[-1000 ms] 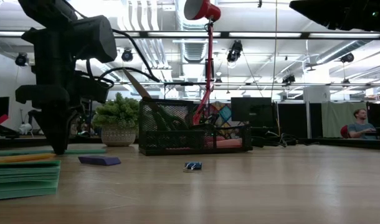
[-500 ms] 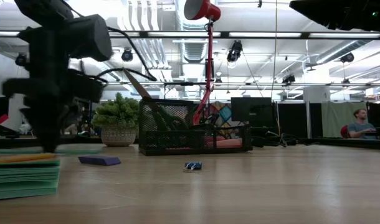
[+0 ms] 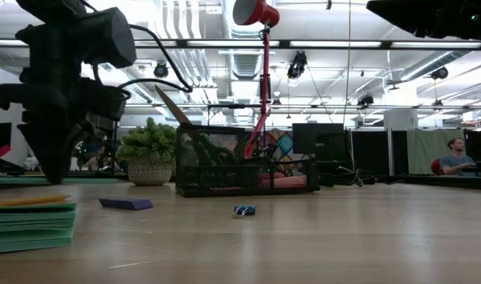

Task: Pick and place office supplies into organizer
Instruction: Put the light blue pencil into the black desk organizer

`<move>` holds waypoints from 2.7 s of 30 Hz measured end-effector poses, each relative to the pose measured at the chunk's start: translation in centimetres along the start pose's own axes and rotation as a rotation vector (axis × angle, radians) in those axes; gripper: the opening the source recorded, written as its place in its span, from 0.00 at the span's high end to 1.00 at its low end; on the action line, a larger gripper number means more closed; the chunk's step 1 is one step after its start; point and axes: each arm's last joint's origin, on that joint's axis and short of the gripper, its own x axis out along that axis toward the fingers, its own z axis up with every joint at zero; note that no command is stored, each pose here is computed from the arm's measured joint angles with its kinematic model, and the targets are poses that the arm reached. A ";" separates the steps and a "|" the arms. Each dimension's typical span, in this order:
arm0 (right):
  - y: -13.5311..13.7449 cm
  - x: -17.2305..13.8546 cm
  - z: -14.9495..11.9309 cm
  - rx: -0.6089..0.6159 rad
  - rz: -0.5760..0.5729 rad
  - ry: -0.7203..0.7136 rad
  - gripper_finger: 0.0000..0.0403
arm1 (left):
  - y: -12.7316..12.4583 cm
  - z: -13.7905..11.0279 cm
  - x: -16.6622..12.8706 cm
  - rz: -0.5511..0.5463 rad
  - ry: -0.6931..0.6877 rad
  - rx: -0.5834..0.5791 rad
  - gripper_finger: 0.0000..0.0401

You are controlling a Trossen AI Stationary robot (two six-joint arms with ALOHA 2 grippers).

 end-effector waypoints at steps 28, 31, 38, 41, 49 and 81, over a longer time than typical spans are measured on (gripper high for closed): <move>0.0 0.0 0.0 -0.013 0.000 0.000 0.87 | -3.1 4.0 -1.6 -0.488 -0.376 0.211 0.98; 0.0 0.0 0.0 -0.013 0.001 0.000 0.87 | -3.5 4.7 -2.2 -0.546 -0.469 0.270 0.98; 0.0 0.0 0.0 -0.013 0.000 0.000 0.87 | -4.6 6.1 -4.1 -0.687 -0.715 0.456 0.98; 0.0 0.0 0.0 -0.013 0.001 0.000 0.87 | -5.0 6.5 -5.0 -0.738 -0.825 0.549 0.98; 0.0 0.0 0.0 -0.014 0.000 0.000 0.87 | -5.2 6.6 -5.5 -0.783 -0.862 0.583 0.98; 0.0 0.0 0.0 -0.025 0.000 0.000 0.87 | -6.1 6.5 -11.4 -0.976 -1.197 0.900 0.98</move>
